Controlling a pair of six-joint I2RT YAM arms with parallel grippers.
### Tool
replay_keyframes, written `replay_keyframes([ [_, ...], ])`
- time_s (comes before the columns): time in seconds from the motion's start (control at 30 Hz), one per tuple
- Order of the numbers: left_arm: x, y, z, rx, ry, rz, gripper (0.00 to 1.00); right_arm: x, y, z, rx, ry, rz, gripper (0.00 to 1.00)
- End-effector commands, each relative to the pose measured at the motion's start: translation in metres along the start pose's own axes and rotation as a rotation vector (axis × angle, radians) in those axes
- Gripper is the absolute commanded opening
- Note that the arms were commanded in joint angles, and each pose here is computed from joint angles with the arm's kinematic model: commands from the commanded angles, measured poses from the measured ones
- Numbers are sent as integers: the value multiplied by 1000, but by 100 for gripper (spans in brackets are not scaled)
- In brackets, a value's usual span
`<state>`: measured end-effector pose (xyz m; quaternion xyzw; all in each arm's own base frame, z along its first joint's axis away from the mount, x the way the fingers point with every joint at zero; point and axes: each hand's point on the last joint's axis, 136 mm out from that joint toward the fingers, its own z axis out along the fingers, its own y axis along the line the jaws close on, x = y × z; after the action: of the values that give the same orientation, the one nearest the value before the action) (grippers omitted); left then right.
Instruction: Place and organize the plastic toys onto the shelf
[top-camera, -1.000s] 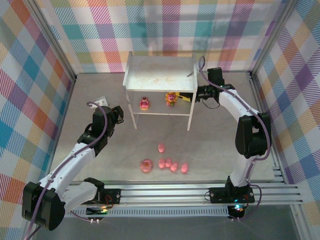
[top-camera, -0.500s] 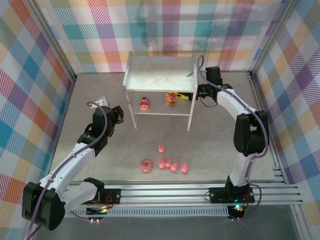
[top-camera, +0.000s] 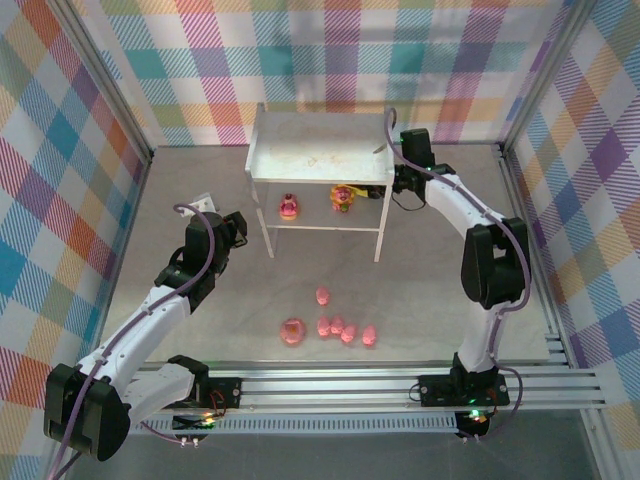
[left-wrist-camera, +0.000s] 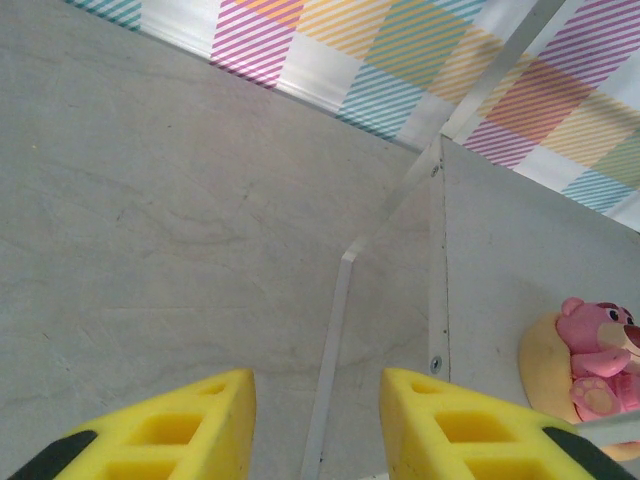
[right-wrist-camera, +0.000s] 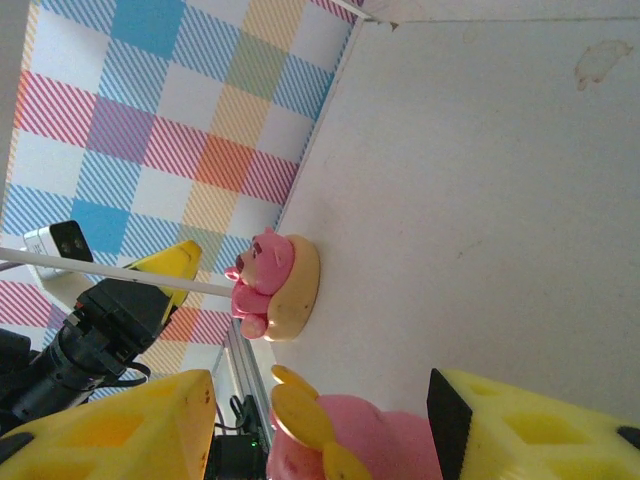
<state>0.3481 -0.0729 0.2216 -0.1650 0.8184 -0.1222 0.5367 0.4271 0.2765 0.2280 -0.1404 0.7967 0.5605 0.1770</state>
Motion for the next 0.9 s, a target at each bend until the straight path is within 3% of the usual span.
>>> replay_keyframes([
  [0.0,-12,-2,-1,11,-38,-8,38,1,4,6,-24,26,-17,60],
  [0.87,-11,1,-1,3,-40,-5,38,20,27,12,-85,120,-64,59],
])
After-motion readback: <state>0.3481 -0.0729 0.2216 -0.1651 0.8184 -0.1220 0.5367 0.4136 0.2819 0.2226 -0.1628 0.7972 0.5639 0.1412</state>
